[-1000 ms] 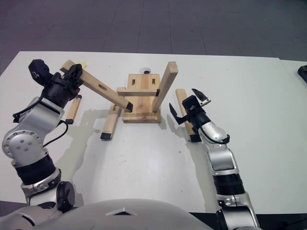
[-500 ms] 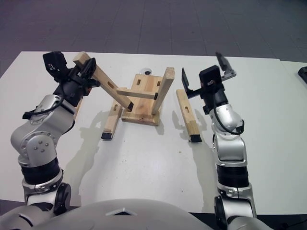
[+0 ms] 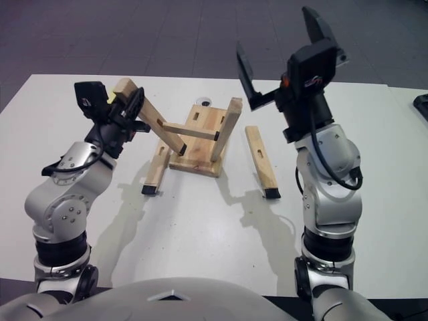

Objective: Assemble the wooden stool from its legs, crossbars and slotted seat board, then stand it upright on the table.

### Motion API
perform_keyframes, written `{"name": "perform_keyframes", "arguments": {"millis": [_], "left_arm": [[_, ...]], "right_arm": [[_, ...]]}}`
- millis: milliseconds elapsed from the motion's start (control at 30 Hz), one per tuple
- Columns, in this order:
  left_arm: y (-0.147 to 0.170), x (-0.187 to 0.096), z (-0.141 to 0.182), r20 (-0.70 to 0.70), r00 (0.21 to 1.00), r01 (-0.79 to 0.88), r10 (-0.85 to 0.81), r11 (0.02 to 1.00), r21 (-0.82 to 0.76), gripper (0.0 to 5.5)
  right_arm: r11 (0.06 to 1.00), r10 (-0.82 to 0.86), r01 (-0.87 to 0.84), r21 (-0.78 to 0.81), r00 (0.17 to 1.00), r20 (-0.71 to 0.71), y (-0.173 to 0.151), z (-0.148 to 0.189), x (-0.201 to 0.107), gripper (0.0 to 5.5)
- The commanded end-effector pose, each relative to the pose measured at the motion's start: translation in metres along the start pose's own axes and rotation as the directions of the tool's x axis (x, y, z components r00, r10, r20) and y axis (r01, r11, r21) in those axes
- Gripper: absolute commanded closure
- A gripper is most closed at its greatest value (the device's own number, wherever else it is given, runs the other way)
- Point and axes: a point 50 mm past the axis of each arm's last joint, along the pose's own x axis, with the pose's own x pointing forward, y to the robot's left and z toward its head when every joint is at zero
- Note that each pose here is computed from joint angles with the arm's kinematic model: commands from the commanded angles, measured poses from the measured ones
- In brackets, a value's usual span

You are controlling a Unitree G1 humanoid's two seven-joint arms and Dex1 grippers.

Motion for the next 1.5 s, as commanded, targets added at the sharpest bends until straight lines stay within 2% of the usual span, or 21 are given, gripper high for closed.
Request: {"name": "perform_keyframes", "arguments": {"millis": [33, 333, 467, 600, 767, 933, 1067, 1167, 1233, 1300, 1400, 1467, 1500], "left_arm": [[0.018, -0.014, -0.085, -0.418, 0.903, -0.043, 0.105, 0.987, 0.156, 4.46], [0.012, -0.004, -0.094, -0.402, 0.912, 0.031, 0.077, 0.966, 0.256, 4.42], [0.015, -0.007, -0.102, -0.440, 0.894, 0.048, 0.083, 0.959, 0.279, 4.37], [0.017, -0.013, -0.114, -0.484, 0.868, 0.038, 0.107, 0.959, 0.280, 4.36], [0.013, -0.013, -0.115, -0.481, 0.870, 0.022, 0.110, 0.965, 0.261, 4.36], [0.008, -0.010, -0.110, -0.454, 0.886, 0.013, 0.096, 0.973, 0.231, 4.36], [0.001, -0.005, -0.098, -0.400, 0.914, 0.013, 0.061, 0.983, 0.181, 4.36], [-0.008, -0.002, -0.087, -0.349, 0.937, 0.033, 0.012, 0.992, 0.122, 4.36], [-0.017, 0.000, -0.078, -0.309, 0.950, 0.069, -0.043, 0.995, 0.072, 4.36], [-0.025, 0.001, -0.071, -0.280, 0.956, 0.097, -0.084, 0.995, 0.033, 4.36], [-0.028, 0.002, -0.065, -0.260, 0.961, 0.102, -0.096, 0.995, 0.009, 4.38], [-0.028, 0.003, -0.064, -0.261, 0.961, 0.091, -0.089, 0.996, -0.001, 4.39], [-0.027, 0.003, -0.064, -0.263, 0.961, 0.087, -0.084, 0.996, -0.002, 4.40]], "right_arm": [[0.999, 0.049, -0.049, 0.009, 0.999, -0.005, 0.008, 0.002, 0.003, 0.10], [0.997, 0.028, -0.032, -0.065, 0.998, -0.063, 0.008, -0.014, 0.012, 0.10], [0.999, -0.014, 0.015, -0.042, 0.999, 0.034, 0.013, 0.004, 0.029, 0.10], [0.997, -0.059, 0.058, 0.041, 0.998, 0.029, 0.031, 0.006, 0.043, 0.78], [0.996, 0.087, -0.084, 0.039, 0.993, -0.077, 0.071, -0.007, 0.050, 1.53], [0.986, 0.165, -0.159, 0.045, 0.963, -0.215, 0.097, -0.029, 0.053, 2.26], [0.962, 0.245, -0.273, -0.016, 0.888, -0.388, 0.120, -0.057, 0.050, 2.95], [0.933, 0.291, -0.359, -0.024, 0.791, -0.538, 0.133, -0.078, 0.048, 3.38], [0.909, 0.310, -0.417, -0.001, 0.678, -0.666, 0.138, -0.096, 0.043, 3.65], [0.882, 0.329, -0.472, -0.004, 0.620, -0.712, 0.141, -0.104, 0.037, 4.05], [0.881, 0.302, -0.468, -0.066, 0.666, -0.682, 0.133, -0.101, 0.039, 4.56], [0.921, 0.238, -0.368, -0.125, 0.789, -0.567, 0.120, -0.084, 0.052, 4.89], [0.950, 0.186, -0.280, -0.136, 0.861, -0.474, 0.110, -0.068, 0.061, 4.67]]}}
